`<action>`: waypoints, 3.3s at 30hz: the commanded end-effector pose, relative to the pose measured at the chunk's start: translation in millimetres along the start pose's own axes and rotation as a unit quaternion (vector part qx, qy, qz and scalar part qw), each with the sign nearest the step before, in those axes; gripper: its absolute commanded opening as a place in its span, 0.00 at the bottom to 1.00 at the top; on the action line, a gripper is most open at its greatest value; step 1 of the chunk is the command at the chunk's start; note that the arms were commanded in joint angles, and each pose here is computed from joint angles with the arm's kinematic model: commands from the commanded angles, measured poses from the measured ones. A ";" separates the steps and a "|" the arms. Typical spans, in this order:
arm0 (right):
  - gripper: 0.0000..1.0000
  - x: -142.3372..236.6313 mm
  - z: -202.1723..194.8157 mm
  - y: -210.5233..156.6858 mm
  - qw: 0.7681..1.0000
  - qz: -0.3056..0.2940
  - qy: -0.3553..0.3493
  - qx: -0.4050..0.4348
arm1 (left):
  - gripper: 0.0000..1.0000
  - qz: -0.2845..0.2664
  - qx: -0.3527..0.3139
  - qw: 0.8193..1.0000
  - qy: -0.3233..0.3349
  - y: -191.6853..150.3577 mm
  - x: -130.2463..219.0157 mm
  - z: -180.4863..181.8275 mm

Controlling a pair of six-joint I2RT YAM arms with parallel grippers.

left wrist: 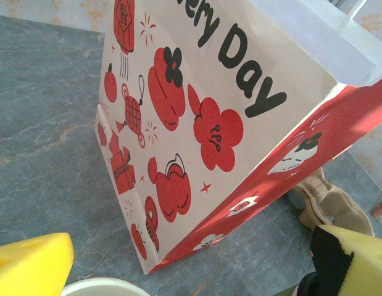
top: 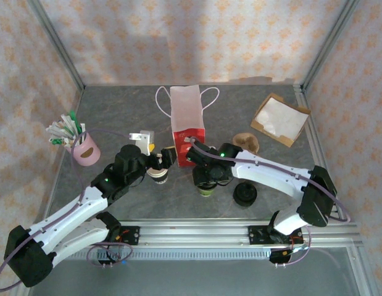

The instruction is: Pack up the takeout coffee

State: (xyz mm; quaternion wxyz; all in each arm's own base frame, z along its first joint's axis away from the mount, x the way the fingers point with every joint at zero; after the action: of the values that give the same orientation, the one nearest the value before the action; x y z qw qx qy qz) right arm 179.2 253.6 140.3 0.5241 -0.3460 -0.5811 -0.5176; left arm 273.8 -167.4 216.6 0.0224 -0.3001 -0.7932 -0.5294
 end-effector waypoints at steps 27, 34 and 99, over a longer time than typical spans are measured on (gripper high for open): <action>0.74 -10.8 -17.7 -22.4 0.995 0.049 -0.089 0.022 | 1.00 -0.016 -0.001 1.000 -0.009 7.3 2.2 -2.9; 0.79 10.8 -9.7 -5.0 0.997 0.009 -0.069 0.020 | 1.00 -0.016 0.000 1.000 -0.010 7.5 2.8 -3.4; 0.00 -17.7 -47.2 -27.8 0.980 -0.015 0.169 -0.107 | 0.10 0.307 -0.118 0.943 0.049 -139.7 -41.6 -96.8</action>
State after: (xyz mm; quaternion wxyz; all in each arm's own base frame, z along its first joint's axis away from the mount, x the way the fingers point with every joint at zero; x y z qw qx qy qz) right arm 180.2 218.7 146.8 0.5637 -0.2453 -0.4229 -0.6657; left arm 213.6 -314.0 150.1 0.1596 -0.5015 -0.6026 -0.6000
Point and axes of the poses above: each hand's point on the last joint's axis, 136 mm out from that joint toward the fingers, its own x axis back along the fingers, its own z axis along the line the jaws close on, y = z × x, the point moved 1 cm from there along x, back along the fingers, and after that the axes turned 3 degrees about x, right-handed, at the moved point
